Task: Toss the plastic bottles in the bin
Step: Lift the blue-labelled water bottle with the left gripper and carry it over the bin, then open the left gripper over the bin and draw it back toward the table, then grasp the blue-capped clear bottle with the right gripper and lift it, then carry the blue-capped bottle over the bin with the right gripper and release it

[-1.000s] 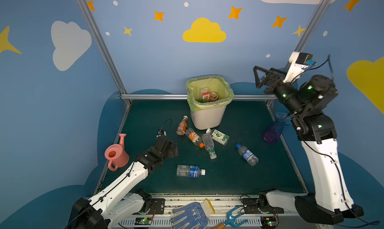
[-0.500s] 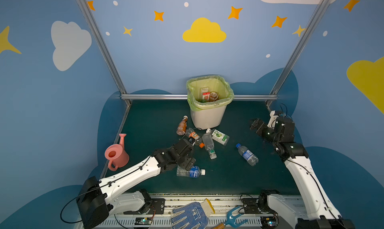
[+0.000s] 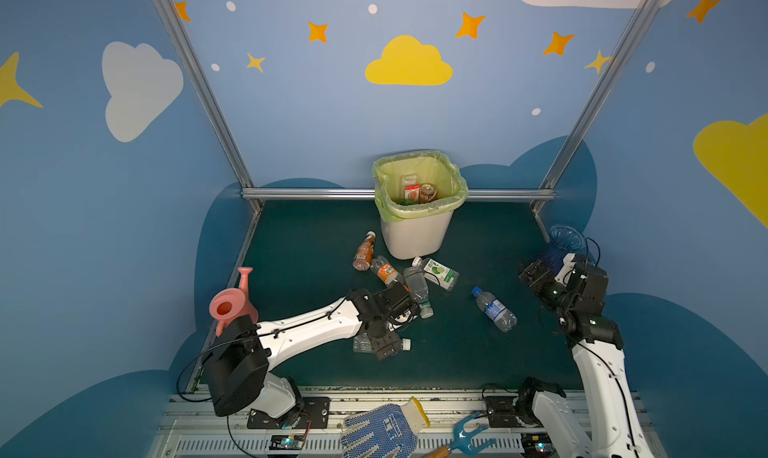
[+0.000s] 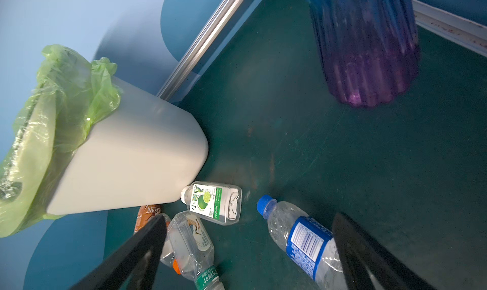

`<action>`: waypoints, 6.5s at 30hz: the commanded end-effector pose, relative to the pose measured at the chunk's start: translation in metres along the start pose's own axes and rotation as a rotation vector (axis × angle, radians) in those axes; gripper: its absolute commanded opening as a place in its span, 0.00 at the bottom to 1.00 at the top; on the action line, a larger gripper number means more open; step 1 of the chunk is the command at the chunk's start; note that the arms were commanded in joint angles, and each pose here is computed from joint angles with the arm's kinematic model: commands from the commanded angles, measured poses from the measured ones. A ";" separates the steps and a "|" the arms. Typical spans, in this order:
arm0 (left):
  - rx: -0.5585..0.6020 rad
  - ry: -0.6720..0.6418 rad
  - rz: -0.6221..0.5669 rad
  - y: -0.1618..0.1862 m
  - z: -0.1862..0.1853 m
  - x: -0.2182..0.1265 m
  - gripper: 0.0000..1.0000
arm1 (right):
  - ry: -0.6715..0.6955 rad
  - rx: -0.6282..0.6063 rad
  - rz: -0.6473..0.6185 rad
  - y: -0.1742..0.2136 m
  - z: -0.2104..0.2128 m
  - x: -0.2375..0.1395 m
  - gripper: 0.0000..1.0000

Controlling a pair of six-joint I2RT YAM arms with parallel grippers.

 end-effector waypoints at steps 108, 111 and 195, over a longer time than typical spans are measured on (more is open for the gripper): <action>-1.344 -0.124 -0.906 0.059 0.148 -0.083 1.00 | 0.022 -0.239 0.533 0.076 0.001 0.054 0.97; -1.364 -0.123 -0.898 0.065 0.147 -0.078 1.00 | 0.024 -0.257 0.509 0.067 0.008 0.045 0.97; -1.615 -0.150 -0.640 0.117 0.141 0.004 1.00 | -0.630 -0.677 0.212 -0.102 0.323 0.091 0.55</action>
Point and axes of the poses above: each gripper's point midway between its finger pads, its own x axis out along the fingers, its own z axis along the line the jaws close on, y = z × x, the point moved 10 cm from there along -x, back along the fingers, and after that the axes turned 8 degrees about -x, right-handed, at the moved point
